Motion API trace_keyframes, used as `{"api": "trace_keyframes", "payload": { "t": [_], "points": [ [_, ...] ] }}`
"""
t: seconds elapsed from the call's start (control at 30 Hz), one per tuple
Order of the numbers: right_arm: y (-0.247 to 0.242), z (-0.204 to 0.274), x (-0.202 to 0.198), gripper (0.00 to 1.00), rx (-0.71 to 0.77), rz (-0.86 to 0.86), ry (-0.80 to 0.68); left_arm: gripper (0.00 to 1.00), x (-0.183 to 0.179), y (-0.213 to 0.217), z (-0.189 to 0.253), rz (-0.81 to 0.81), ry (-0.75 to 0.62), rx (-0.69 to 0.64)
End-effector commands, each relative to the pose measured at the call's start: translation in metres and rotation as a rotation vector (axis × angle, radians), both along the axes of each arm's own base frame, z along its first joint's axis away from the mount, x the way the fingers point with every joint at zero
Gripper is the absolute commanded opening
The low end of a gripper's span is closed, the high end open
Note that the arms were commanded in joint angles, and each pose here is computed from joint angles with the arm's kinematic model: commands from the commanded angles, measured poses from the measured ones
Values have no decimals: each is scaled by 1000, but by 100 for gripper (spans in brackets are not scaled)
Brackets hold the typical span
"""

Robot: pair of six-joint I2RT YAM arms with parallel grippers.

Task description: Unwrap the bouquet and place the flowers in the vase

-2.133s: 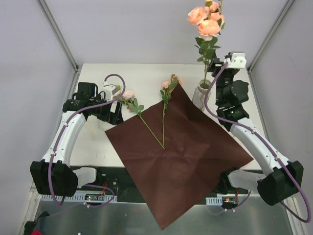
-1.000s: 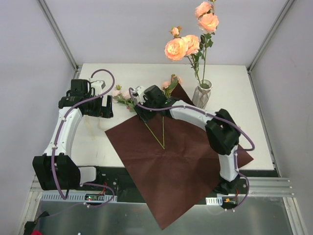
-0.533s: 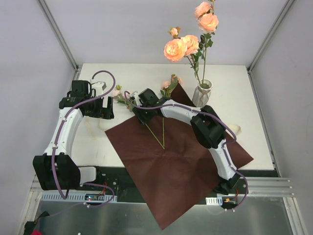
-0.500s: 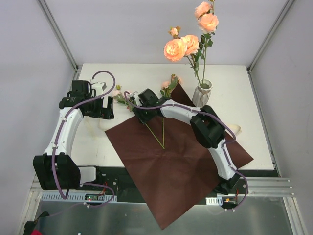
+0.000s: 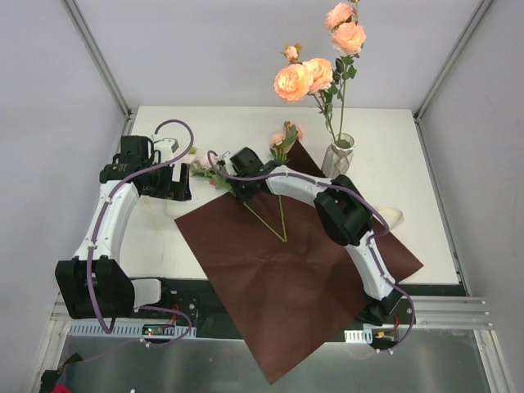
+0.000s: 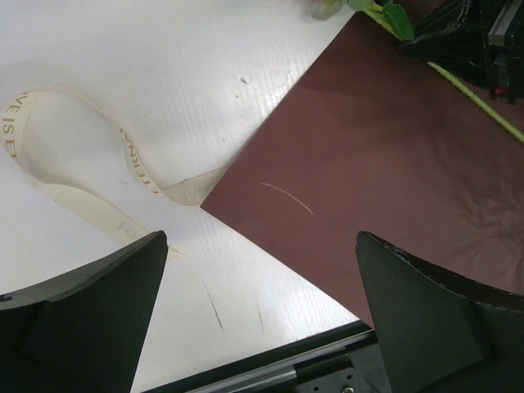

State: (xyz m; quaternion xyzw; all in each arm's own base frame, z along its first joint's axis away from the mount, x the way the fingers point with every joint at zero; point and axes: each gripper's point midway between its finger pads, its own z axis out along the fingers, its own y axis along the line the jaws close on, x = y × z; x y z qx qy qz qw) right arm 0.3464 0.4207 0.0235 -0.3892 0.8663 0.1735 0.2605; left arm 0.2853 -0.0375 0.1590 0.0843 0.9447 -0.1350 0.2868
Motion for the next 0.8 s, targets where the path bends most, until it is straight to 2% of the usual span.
{"api": "trace_keyframes", "payload": {
  "t": [0.0,0.13,0.4,0.53,0.77],
  "points": [
    [-4,7,6,1,-27,-28,-19,99,-1,1,7,-19,-40,3],
    [1,41,18,1,24,-67,-99,99,0,1,9,-13,-43,1],
    [14,173,42,1,267,-159,-314,99,4,8,25,21,-64,-71],
    [16,243,33,1,403,-144,-409,99,-1,3,28,-7,-65,-128],
    [6,337,1,1,538,-77,-574,99,-5,4,26,-7,-61,-148]
  ]
}}
